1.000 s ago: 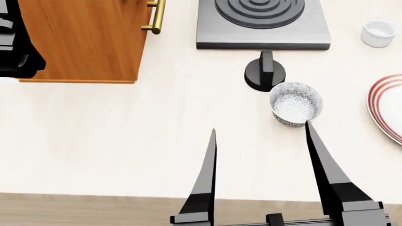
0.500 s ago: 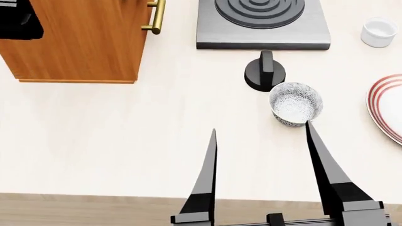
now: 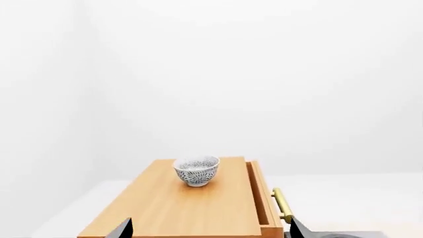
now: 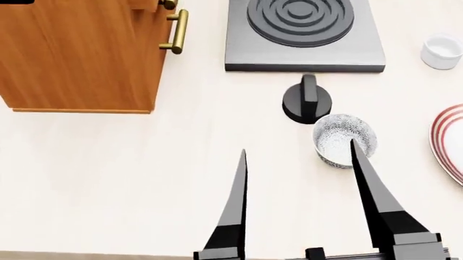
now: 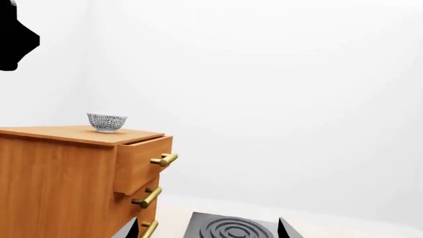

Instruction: Pick the akita bowl on the wooden cabinet and place it on the plate.

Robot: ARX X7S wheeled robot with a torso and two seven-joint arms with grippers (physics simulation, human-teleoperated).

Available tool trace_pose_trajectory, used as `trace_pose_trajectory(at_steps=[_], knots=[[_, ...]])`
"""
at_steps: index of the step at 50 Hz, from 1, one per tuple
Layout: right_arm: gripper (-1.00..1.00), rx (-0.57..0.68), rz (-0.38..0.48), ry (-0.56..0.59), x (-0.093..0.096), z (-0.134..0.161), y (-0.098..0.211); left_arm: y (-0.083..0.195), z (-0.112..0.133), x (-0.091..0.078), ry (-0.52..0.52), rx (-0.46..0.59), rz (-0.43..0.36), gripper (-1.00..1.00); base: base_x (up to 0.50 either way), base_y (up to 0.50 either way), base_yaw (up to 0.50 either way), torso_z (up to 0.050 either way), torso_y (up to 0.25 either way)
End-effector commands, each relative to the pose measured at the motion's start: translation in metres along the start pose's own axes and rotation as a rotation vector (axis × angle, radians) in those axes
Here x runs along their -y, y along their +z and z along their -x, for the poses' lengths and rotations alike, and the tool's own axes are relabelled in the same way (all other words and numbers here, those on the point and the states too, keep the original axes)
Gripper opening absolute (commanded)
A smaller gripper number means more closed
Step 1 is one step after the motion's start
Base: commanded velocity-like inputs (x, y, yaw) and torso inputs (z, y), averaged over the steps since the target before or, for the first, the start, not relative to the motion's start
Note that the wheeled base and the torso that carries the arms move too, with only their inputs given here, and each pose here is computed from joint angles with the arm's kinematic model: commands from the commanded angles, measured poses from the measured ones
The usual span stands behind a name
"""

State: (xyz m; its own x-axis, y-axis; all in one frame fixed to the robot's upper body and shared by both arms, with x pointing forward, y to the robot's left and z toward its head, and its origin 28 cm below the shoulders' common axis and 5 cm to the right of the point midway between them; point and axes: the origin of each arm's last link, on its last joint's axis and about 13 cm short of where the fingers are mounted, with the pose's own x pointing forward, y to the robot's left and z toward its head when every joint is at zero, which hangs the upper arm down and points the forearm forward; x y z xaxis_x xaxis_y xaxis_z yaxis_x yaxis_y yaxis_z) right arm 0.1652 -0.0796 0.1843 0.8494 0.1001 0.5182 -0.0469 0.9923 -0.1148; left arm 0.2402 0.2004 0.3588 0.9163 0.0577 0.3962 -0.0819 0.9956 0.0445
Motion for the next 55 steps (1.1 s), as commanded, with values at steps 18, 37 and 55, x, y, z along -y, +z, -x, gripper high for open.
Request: trace_pose_trajectory(at_steps=[18,37,55], knots=[[1.0,0.005,0.003,0.01,-0.001,0.001,0.001,0.024,-0.023,0.0,0.011,0.004,0.005,1.0,0.32,0.0,0.0,0.0,0.0],[1.0,0.003,0.007,0.011,-0.001,0.001,0.001,0.025,-0.018,0.004,-0.014,0.015,0.008,1.0,0.3,0.0,0.0,0.0,0.0],[1.0,0.003,0.009,0.008,0.0,0.001,0.001,0.026,-0.017,0.004,-0.019,0.018,0.006,1.0,0.27,0.0,0.0,0.0,0.001]])
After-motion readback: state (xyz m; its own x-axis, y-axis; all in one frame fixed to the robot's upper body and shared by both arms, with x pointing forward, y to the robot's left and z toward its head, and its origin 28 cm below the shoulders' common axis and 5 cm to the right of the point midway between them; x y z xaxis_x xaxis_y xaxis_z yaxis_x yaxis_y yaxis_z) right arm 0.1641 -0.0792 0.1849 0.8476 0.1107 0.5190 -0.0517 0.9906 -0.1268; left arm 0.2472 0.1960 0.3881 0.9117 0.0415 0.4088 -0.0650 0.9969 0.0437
